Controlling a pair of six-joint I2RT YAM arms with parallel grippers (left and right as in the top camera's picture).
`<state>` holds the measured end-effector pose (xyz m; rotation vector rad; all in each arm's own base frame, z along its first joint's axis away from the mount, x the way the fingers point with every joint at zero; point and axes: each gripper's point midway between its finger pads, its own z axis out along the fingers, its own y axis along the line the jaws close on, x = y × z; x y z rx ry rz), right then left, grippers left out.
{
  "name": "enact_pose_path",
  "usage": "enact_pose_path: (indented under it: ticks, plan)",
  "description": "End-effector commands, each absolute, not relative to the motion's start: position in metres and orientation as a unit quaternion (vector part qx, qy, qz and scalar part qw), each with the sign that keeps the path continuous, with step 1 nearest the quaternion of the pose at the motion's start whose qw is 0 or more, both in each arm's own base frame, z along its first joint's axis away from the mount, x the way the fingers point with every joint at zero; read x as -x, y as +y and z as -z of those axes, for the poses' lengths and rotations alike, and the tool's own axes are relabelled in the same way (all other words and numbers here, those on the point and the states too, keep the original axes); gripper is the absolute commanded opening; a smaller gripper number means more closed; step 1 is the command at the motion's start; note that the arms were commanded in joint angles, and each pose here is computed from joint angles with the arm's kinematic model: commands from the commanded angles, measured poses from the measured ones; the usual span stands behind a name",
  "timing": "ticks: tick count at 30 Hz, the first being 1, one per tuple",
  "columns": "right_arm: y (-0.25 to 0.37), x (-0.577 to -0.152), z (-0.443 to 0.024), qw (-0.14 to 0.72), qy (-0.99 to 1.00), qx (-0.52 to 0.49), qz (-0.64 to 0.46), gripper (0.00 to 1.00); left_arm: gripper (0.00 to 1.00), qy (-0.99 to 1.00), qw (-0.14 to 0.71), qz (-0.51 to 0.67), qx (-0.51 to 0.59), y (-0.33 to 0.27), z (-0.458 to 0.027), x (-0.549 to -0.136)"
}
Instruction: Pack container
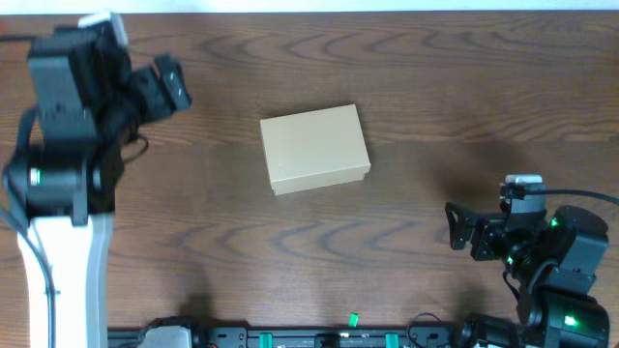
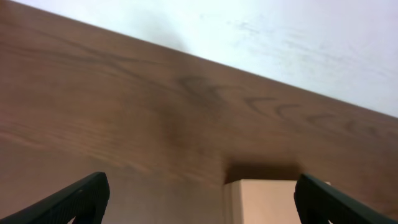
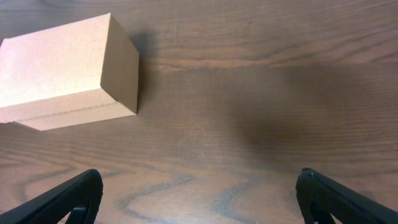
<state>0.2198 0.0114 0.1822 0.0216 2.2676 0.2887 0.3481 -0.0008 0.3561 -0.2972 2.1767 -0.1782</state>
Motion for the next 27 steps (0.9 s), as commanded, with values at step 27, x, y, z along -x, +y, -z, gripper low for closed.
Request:
enact_pose_path:
  ticks: [27]
  plan:
    - [0.010,-0.220,-0.181,0.414,0.903,-0.016,-0.115,0.99,0.96,0.890,0.454,-0.007,0.042,0.010,-0.122,-0.194]
